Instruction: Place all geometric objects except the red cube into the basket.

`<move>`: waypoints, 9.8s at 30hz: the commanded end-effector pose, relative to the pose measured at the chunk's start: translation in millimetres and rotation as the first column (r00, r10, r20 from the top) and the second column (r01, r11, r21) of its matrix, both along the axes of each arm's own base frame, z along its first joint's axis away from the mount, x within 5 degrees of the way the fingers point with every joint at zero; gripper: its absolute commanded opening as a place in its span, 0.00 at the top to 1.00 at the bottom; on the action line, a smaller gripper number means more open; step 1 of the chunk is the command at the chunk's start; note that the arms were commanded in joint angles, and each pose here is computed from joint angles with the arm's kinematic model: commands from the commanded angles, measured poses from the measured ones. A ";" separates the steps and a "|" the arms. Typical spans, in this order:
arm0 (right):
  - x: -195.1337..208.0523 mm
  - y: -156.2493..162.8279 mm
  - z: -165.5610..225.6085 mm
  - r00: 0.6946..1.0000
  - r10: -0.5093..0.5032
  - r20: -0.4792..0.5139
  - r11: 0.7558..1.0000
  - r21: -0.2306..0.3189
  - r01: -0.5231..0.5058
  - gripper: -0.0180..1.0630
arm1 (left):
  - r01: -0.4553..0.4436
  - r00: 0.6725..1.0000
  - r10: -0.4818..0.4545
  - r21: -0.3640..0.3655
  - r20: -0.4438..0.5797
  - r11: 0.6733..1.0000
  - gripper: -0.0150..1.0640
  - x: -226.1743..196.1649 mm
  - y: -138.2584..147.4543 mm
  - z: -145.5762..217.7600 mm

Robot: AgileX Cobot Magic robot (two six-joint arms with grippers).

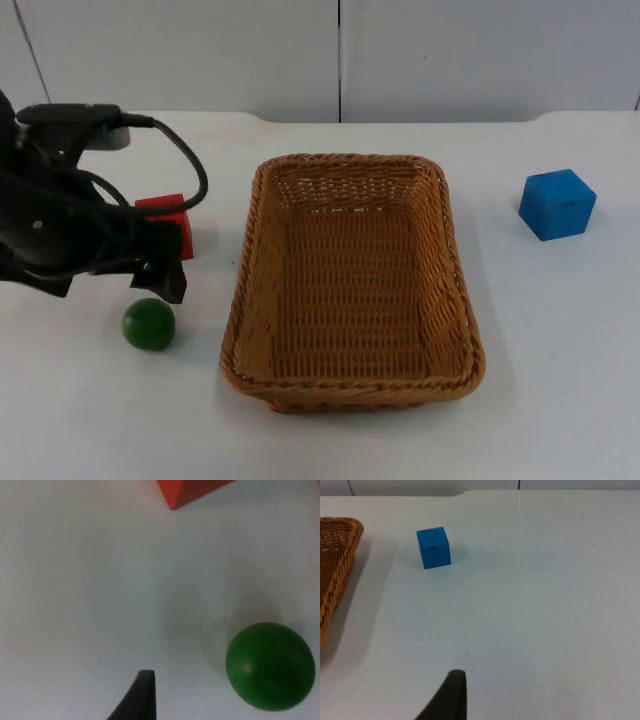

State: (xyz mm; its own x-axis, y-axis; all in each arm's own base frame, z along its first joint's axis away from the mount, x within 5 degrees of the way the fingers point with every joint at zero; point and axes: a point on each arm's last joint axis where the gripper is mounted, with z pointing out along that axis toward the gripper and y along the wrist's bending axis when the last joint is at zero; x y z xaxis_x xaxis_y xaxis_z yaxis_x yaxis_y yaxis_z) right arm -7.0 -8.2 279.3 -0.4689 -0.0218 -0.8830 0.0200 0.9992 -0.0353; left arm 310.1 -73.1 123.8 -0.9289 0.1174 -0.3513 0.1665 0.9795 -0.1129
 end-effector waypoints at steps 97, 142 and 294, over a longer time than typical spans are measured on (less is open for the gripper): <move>0.1 -0.5 0.5 1.000 -0.001 0.012 1.000 -0.018 0.002 0.01 | 0.425 0.897 -0.411 -0.067 0.160 0.903 0.01 -28.9 -150.0 55.3; 5.1 3.9 15.6 0.998 0.053 0.038 0.998 -0.025 -0.053 0.01 | -0.082 0.939 0.072 0.015 0.337 0.997 0.01 -158.6 45.4 164.2; 384.0 295.6 -141.2 0.645 0.586 -0.492 0.734 -0.016 -0.679 0.48 | -0.077 0.910 0.054 0.040 0.412 0.996 0.01 -173.8 51.1 160.6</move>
State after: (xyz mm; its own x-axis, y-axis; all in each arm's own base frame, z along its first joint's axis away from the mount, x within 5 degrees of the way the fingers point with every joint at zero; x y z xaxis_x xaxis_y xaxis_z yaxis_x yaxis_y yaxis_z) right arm 376.7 284.6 137.3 -0.6048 -0.6011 -0.5224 -0.6782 0.7326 -0.0577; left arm 136.4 -22.8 284.0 -0.7210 0.0934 -0.6866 0.1252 0.9921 0.0035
